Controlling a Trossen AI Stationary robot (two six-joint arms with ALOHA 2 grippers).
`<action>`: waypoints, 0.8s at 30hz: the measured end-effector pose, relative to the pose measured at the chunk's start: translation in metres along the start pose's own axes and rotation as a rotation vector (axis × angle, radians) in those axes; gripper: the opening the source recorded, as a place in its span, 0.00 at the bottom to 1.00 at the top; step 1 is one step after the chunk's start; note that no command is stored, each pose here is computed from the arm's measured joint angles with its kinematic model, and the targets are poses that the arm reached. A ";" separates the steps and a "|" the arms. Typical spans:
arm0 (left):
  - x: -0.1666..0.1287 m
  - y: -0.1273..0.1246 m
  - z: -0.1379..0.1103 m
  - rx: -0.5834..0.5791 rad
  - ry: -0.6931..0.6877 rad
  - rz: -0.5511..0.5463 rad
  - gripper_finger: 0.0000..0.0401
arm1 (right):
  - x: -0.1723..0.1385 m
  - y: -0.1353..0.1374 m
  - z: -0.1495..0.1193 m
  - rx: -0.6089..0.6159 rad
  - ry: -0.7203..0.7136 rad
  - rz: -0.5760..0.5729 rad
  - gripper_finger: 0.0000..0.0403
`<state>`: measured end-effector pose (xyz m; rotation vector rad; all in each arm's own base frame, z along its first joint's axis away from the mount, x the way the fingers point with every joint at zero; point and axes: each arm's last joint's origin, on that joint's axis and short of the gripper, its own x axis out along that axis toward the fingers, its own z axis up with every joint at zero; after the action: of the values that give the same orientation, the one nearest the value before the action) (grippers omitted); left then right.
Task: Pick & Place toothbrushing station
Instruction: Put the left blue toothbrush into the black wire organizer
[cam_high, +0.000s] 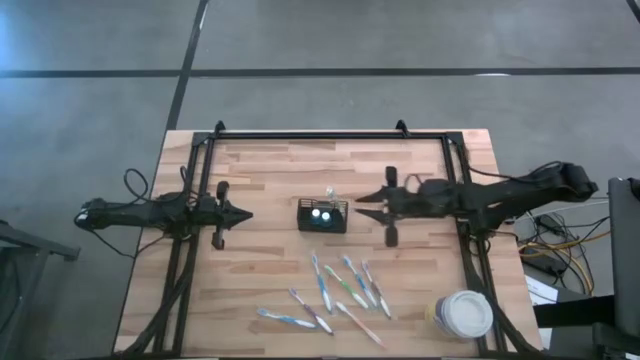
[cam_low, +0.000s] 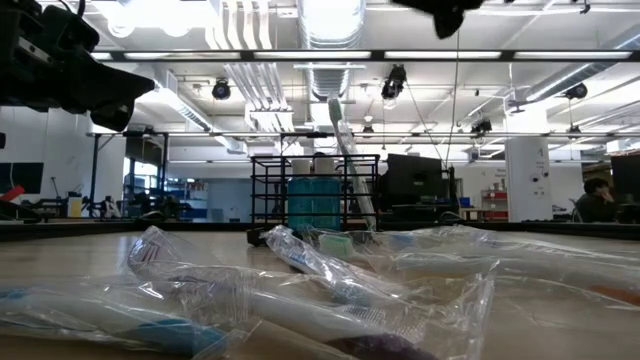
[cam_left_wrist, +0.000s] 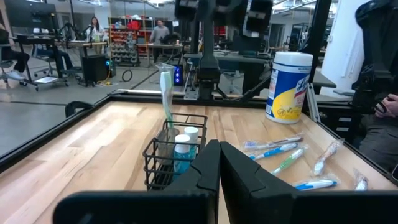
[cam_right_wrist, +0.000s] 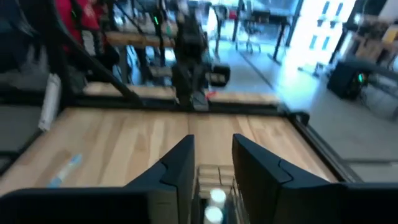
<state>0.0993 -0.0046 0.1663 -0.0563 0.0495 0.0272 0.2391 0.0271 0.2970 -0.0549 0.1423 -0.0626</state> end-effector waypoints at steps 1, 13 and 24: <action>0.000 0.000 0.000 0.000 0.000 0.001 0.03 | -0.006 0.001 0.002 -0.001 -0.012 0.007 0.23; 0.000 0.000 0.000 -0.034 0.001 0.000 0.03 | -0.054 0.013 -0.008 0.017 0.056 -0.022 0.03; 0.000 0.000 0.000 -0.059 -0.003 0.001 0.03 | -0.076 0.008 -0.040 0.057 -0.007 -0.009 0.02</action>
<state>0.0995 -0.0046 0.1665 -0.1152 0.0456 0.0302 0.1592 0.0385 0.2680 0.0008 0.1331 -0.0759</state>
